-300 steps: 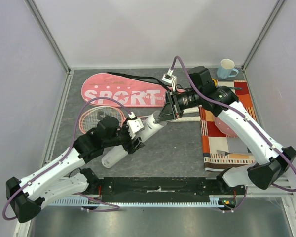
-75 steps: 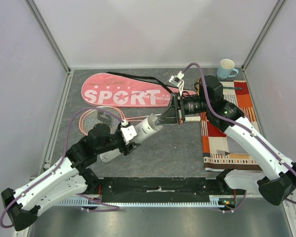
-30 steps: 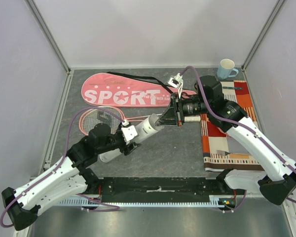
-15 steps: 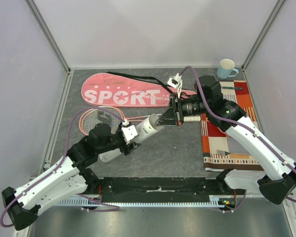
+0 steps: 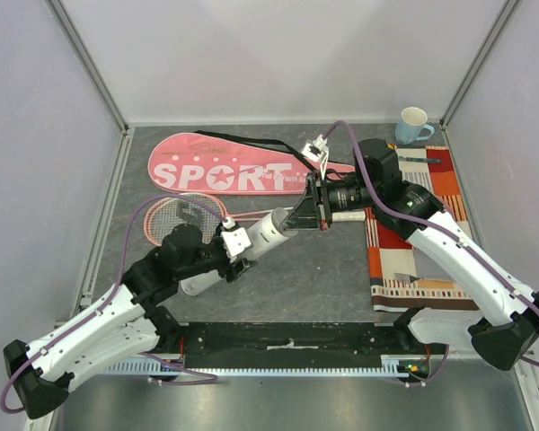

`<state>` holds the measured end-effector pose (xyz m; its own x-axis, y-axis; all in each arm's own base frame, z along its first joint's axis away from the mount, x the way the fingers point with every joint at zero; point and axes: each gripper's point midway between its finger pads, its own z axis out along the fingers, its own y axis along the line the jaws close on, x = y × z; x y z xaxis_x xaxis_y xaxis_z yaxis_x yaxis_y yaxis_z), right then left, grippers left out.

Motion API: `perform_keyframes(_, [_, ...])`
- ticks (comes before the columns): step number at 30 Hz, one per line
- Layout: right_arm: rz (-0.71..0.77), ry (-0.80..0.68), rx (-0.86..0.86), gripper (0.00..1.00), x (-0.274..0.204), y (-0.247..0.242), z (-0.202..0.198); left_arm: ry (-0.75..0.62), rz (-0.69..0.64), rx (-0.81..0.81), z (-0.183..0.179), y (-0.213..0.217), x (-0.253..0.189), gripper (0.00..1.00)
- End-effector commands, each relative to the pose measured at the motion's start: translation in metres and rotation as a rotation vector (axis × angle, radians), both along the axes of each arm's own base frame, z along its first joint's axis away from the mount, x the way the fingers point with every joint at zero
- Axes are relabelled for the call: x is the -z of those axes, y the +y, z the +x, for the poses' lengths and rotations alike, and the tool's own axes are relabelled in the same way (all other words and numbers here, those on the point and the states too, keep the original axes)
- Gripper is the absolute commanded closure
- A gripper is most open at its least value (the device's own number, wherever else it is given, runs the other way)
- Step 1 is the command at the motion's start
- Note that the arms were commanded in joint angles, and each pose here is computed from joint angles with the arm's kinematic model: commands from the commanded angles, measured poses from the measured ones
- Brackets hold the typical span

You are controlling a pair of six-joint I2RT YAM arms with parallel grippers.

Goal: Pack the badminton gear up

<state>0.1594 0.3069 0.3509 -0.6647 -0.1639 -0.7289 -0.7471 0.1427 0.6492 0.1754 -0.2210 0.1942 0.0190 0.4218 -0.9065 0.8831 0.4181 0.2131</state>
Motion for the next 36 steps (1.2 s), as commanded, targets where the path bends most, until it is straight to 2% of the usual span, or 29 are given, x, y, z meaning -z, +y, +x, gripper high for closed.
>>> perform_keyframes(1, [0.017, -0.017, -0.008, 1.00, 0.001, 0.006, 0.005, -0.079, -0.050, 0.035, 0.002, -0.008, -0.023, 0.92])
perform_keyframes(17, [-0.004, 0.000, 0.017, 1.00, 0.010, 0.011, 0.008, -0.073, -0.044, 0.035, 0.003, -0.008, -0.021, 0.92])
perform_keyframes(20, [-0.004, 0.006, 0.009, 0.91, 0.012, 0.012, 0.008, -0.071, -0.043, 0.037, 0.003, -0.009, -0.021, 0.92])
perform_keyframes(30, [-0.009, 0.017, 0.015, 0.90, 0.017, 0.013, 0.009, -0.070, -0.041, 0.040, 0.003, -0.009, -0.020, 0.92])
perform_keyframes(36, [0.001, 0.024, 0.012, 0.82, 0.016, 0.014, 0.009, -0.073, -0.046, 0.039, 0.003, -0.009, -0.022, 0.92])
